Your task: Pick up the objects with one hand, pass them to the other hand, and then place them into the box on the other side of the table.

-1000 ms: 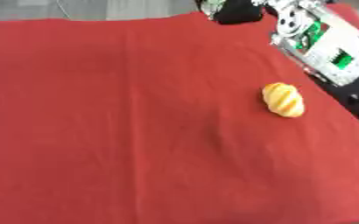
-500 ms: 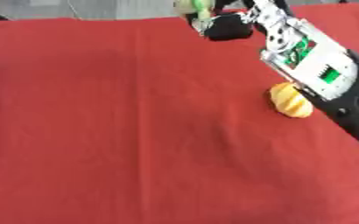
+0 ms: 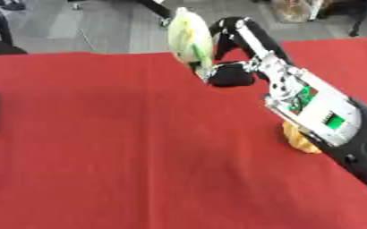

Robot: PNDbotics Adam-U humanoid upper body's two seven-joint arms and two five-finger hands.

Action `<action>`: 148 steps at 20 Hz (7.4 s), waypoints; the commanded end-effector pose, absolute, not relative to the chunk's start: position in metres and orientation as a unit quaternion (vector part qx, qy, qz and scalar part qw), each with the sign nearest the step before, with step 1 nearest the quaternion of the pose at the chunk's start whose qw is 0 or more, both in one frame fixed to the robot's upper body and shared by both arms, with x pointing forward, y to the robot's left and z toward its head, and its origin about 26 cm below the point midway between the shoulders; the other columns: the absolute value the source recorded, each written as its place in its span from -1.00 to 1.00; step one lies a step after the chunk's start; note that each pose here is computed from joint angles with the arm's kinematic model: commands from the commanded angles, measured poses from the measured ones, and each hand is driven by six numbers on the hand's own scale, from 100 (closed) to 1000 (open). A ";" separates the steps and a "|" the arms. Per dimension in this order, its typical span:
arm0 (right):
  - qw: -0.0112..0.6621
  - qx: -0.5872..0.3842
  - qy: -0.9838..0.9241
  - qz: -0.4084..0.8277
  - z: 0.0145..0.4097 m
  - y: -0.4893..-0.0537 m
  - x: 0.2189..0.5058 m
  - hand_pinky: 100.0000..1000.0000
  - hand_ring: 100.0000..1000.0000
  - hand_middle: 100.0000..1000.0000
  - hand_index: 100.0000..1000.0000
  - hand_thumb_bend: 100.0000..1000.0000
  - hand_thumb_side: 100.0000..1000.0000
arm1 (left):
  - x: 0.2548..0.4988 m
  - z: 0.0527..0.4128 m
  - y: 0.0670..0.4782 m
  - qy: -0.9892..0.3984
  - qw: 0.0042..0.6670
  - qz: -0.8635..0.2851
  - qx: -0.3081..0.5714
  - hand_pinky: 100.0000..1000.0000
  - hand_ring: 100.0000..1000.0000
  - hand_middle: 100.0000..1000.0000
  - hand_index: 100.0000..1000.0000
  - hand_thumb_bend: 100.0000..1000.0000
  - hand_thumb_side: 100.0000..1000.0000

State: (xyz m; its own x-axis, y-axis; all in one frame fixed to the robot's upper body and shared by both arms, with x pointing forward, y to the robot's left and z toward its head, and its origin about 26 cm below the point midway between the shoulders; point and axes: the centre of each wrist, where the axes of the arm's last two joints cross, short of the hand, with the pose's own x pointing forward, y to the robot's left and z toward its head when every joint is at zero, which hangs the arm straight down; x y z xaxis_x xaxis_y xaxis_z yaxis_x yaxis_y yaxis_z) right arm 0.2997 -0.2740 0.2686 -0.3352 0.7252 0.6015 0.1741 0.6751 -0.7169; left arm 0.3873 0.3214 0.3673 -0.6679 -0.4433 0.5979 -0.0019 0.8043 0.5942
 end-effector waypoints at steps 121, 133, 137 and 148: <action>0.456 -0.125 -0.785 0.400 0.272 -0.199 0.300 0.24 -0.16 -0.58 -0.34 -0.44 -1.00 | 0.348 0.350 0.050 -0.653 -0.028 -0.711 0.260 0.17 -0.11 -0.33 -0.20 -0.36 -0.14; 0.463 -0.117 -0.786 0.393 0.270 -0.198 0.300 0.22 -0.17 -0.58 -0.35 -0.44 -1.00 | 0.336 0.351 0.046 -0.745 -0.076 -0.618 0.241 0.05 -0.18 -0.42 -0.28 -0.43 -0.27; 0.462 -0.115 -0.789 0.388 0.270 -0.198 0.300 0.21 -0.18 -0.59 -0.36 -0.42 -1.00 | 0.333 0.351 0.045 -0.741 -0.085 -0.623 0.235 0.04 -0.18 -0.41 -0.28 -0.45 -0.26; 0.464 -0.121 -0.799 0.364 0.269 -0.200 0.300 0.20 -0.19 -0.59 -0.37 -0.41 -1.00 | 0.326 0.357 0.054 -0.724 -0.091 -0.640 0.240 0.39 0.30 0.17 0.35 -0.34 -0.11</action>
